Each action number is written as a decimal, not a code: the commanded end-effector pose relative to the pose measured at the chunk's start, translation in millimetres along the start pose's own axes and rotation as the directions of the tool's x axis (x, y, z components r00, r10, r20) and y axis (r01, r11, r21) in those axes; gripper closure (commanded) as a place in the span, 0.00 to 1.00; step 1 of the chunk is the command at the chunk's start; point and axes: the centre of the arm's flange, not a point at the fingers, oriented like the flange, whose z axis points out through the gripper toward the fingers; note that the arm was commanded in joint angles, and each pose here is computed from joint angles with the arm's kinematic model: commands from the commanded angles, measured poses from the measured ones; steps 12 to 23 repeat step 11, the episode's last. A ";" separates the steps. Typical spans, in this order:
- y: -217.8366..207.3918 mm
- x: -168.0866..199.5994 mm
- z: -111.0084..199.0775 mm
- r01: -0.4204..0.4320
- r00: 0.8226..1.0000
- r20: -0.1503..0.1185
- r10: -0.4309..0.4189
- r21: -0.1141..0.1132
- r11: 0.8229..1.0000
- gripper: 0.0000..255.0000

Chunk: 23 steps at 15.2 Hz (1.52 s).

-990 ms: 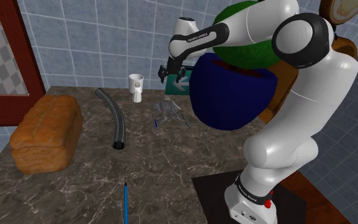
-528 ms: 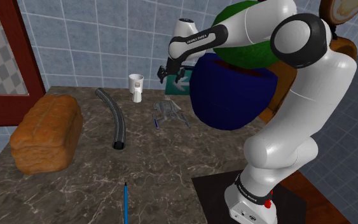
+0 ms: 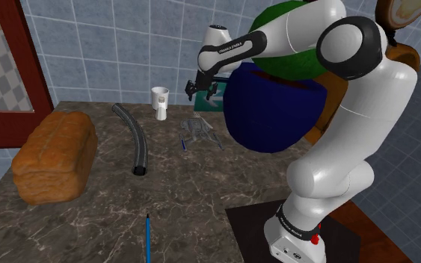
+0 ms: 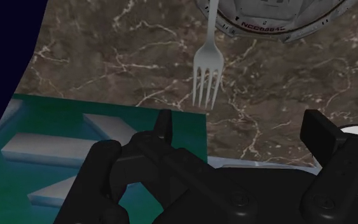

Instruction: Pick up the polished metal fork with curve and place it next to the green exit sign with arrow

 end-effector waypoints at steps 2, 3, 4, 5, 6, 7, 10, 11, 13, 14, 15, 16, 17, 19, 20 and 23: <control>16.0 -5.3 75.4 -0.032 0.992 0.120 0.031 0.006 0.999 0.00; 15.9 -5.9 80.6 -0.032 0.992 0.120 0.031 0.006 0.999 0.00; 15.8 -6.9 88.9 -0.032 0.992 0.120 0.031 0.006 0.999 0.00; 15.8 -6.9 88.9 -0.032 0.992 0.120 0.031 0.006 0.999 0.00; 15.8 -6.9 88.9 -0.032 0.992 0.120 0.031 0.006 0.999 0.00; 15.8 -6.9 88.9 -0.032 0.992 0.120 0.031 0.006 0.999 0.00; 15.8 -6.9 88.9 -0.032 0.992 0.120 0.031 0.006 0.999 0.00; 15.8 -6.9 88.9 -0.032 0.992 0.120 0.031 0.006 0.999 0.00; 15.8 -6.9 88.9 -0.032 0.992 0.120 0.031 0.006 0.999 0.00; 15.8 -6.9 88.9 -0.032 0.992 0.120 0.031 0.006 0.999 0.00; 15.8 -6.9 88.9 -0.032 0.992 0.120 0.031 0.006 0.999 0.00; 15.8 -6.9 88.9 -0.032 0.992 0.120 0.031 0.006 0.999 0.00; 15.8 -6.9 88.9 -0.032 0.992 0.120 0.031 0.006 0.999 0.00; 15.8 -6.9 88.9 -0.032 0.992 0.120 0.031 0.006 0.999 0.00; 15.8 -6.9 88.9 -0.032 0.992 0.120 0.031 0.006 0.999 0.00; 15.8 -6.9 88.9 -0.032 0.992 0.120 0.031 0.006 0.999 0.00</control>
